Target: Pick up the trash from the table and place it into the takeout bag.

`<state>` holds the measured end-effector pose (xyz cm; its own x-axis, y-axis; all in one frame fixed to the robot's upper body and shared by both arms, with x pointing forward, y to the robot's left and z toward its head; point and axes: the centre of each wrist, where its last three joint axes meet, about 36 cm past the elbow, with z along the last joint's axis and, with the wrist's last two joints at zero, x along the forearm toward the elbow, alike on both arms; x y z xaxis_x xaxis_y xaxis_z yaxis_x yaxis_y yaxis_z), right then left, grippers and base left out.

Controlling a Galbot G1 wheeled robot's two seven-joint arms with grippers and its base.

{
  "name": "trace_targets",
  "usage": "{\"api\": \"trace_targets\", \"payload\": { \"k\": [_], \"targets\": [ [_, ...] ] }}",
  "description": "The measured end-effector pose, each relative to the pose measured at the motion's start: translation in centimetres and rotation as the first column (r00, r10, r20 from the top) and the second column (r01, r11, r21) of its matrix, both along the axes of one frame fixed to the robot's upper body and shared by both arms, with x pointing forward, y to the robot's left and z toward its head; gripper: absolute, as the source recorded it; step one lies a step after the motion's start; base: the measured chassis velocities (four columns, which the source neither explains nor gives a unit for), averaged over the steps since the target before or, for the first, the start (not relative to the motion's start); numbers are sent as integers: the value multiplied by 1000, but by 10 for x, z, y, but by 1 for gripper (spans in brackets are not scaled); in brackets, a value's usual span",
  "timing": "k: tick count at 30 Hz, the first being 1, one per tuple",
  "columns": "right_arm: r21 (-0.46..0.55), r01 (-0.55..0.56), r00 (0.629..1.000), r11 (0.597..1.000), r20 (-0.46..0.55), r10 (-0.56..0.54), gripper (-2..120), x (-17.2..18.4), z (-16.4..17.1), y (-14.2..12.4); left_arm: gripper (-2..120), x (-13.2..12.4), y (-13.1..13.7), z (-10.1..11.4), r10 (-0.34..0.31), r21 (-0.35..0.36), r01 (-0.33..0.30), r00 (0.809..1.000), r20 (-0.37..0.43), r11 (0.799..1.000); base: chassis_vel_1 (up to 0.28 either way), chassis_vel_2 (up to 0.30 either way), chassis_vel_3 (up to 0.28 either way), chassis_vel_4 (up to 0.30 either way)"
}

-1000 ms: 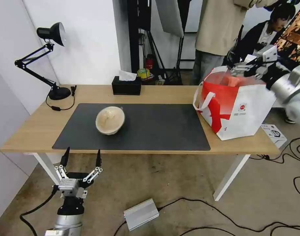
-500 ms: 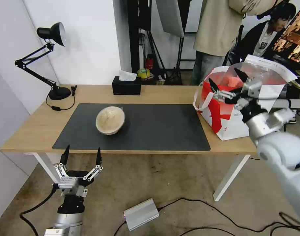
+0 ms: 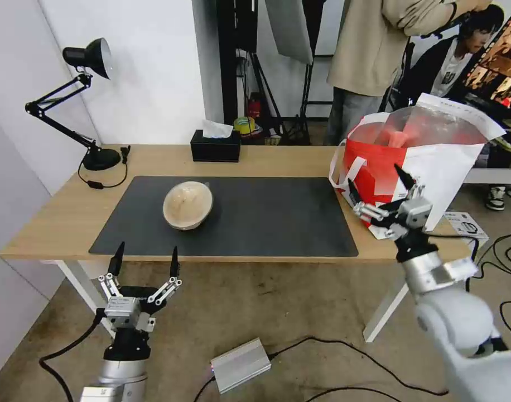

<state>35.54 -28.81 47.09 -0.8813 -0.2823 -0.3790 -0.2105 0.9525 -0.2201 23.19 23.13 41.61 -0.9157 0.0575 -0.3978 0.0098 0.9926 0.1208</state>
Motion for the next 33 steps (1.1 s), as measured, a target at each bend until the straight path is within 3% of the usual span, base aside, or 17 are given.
{"api": "trace_targets", "payload": {
  "k": [17, 33],
  "targets": [
    [-39, -27, 999, 999, -44, 25, 100, -49, -43, 13, 100, 2, -8, -4, -10, 1, 10, 1000, -2, 1000, 0, 0, 0, 0],
    [-35, -49, 996, 998, -80, 46, 100, -66, -67, 18, 100, 3, -6, -7, -4, 7, 4, 1000, -11, 1000, 0, 0, 0, 0]
  ]
}}
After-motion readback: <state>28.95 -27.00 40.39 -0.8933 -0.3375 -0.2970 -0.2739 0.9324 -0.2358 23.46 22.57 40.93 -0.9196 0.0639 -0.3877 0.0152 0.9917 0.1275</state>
